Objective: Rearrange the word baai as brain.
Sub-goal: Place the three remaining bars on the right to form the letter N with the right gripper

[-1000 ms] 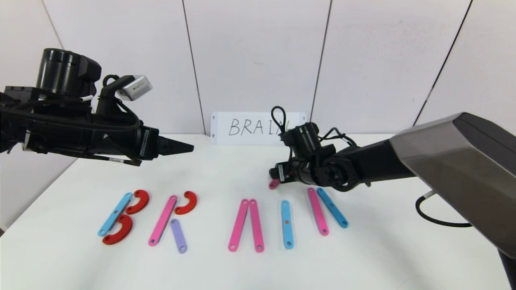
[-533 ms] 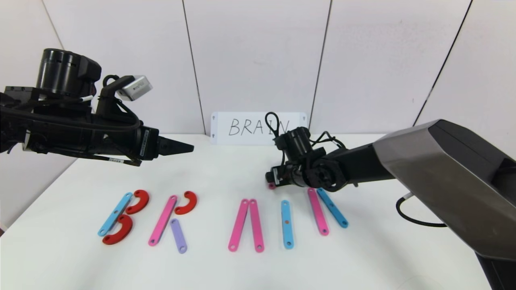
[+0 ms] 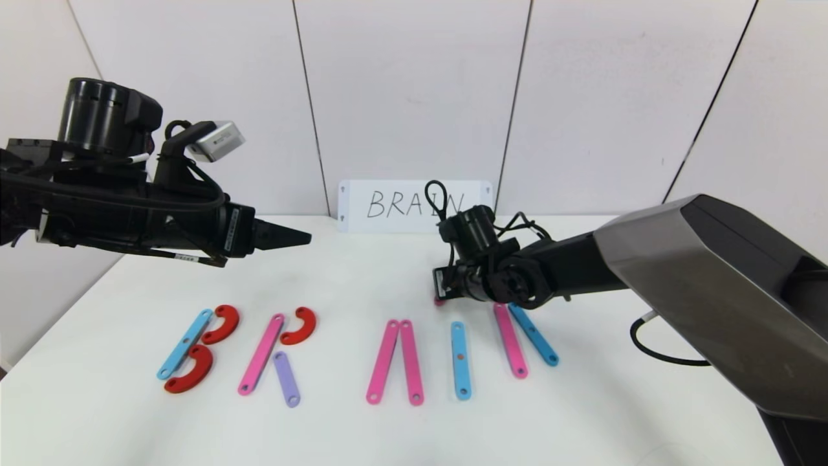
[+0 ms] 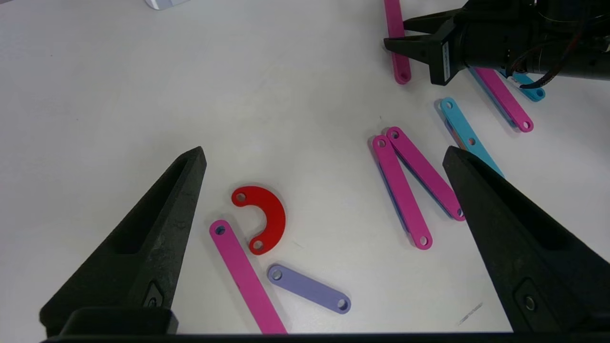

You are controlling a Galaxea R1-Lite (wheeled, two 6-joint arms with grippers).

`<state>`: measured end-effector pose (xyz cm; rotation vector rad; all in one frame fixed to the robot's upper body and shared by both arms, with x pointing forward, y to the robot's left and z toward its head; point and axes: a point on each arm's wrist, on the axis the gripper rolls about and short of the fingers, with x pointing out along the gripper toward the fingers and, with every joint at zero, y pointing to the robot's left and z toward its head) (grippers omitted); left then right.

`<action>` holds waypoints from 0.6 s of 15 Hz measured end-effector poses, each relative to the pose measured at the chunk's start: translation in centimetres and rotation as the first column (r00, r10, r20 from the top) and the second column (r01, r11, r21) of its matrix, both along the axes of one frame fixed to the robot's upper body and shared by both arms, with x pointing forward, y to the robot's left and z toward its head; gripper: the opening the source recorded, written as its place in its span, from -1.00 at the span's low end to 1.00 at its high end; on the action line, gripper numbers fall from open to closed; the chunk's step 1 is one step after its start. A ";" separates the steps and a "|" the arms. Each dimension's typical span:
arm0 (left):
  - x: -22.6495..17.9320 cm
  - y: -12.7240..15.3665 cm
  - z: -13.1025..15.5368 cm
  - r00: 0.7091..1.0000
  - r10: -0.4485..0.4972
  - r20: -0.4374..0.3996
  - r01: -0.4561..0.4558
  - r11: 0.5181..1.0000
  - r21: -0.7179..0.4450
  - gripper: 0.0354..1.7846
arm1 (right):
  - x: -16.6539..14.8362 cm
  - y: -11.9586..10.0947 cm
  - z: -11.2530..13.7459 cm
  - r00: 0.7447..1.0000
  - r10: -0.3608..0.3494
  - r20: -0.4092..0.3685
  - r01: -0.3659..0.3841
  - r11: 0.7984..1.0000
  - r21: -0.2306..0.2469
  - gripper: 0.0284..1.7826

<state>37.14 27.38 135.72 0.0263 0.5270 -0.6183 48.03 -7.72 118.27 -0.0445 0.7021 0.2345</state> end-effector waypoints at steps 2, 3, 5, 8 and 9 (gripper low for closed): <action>0.0 0.0 0.0 1.000 0.000 0.000 0.000 1.000 0.000 0.95 | 0.0 0.0 0.0 1.000 0.000 -0.001 0.000 1.000 0.002 -0.67; 0.0 0.0 0.0 1.000 0.000 0.000 0.000 1.000 0.000 0.95 | 0.0 0.0 0.0 1.000 -0.001 0.000 0.001 1.000 0.003 -0.72; 0.0 0.0 0.0 1.000 0.000 0.000 0.000 1.000 0.000 0.95 | 0.0 0.0 0.0 1.000 -0.004 -0.003 0.004 1.000 0.006 -0.73; 0.0 0.0 0.0 1.000 0.001 0.000 -0.001 1.000 0.001 0.95 | -0.3 -0.2 0.7 1.000 -0.009 0.002 0.009 1.000 0.018 -0.73; 0.0 0.0 0.0 1.000 0.001 0.000 -0.001 1.000 0.001 0.95 | -0.4 -0.3 1.1 1.000 -0.009 0.005 0.009 1.000 0.021 -0.73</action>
